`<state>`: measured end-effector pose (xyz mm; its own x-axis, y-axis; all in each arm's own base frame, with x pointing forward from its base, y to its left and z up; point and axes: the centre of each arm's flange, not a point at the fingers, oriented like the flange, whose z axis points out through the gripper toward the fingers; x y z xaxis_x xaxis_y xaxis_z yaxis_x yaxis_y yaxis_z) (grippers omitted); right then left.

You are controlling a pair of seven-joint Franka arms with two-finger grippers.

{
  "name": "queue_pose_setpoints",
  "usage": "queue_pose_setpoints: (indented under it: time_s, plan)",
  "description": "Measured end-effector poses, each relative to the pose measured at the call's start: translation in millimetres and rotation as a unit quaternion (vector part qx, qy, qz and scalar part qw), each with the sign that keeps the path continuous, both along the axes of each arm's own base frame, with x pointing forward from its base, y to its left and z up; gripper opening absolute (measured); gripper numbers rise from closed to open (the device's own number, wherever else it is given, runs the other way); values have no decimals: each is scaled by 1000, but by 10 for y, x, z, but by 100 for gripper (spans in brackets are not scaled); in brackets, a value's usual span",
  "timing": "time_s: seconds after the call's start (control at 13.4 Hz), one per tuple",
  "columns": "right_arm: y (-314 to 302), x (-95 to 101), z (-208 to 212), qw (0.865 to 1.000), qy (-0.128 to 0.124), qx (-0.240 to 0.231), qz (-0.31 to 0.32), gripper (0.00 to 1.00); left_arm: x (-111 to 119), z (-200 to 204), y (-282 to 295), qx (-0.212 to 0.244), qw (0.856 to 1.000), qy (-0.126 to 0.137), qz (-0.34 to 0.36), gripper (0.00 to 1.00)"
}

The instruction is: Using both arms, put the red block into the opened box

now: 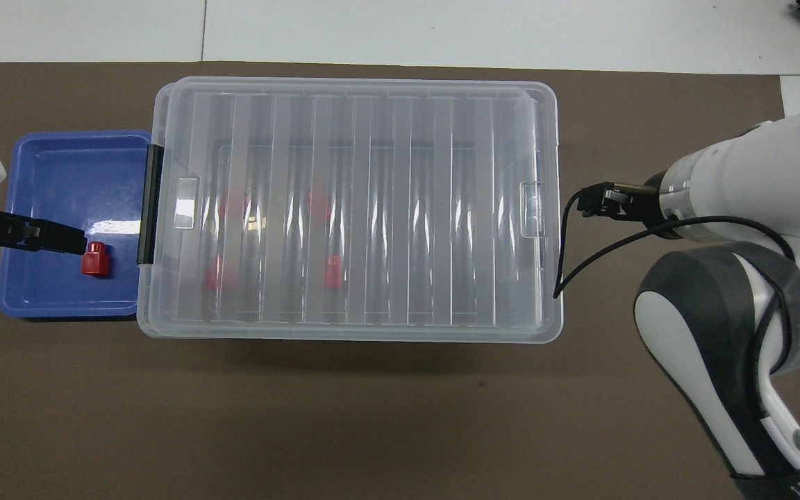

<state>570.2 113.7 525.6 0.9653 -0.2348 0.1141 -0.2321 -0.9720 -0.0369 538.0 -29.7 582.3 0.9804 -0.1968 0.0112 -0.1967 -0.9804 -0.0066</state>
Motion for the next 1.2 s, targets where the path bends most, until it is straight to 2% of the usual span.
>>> queue_pose_setpoints:
  time_s: [0.37, 0.6, 0.75, 0.9, 1.05, 1.12, 1.2]
  plan:
    - [269, 98, -315, 1000, -1, 5, 5, 99, 0, 17, 29, 0, 1000, -4, 7, 100]
    - [342, 33, -511, 1000, 10, 2, 12, 99, 4, 22, 433, 0, 999, -5, 45, 100]
    - [355, 2, -559, 1000, 15, 0, 15, 99, -27, 12, 649, 0, 998, 3, 64, 100]
    - [344, -25, -575, 1000, 21, -2, 17, 99, -76, 2, 670, 0, 998, 17, 67, 100]
    - [299, -56, -611, 999, 27, -5, 32, 99, -106, 0, 679, 0, 997, 21, 71, 100]
    - [243, -63, -629, 999, 30, -7, 42, 99, -86, -6, 688, 0, 997, 8, 76, 100]
    - [180, -66, -645, 998, 32, -9, 48, 99, -23, -23, 690, 0, 997, -20, 77, 100]
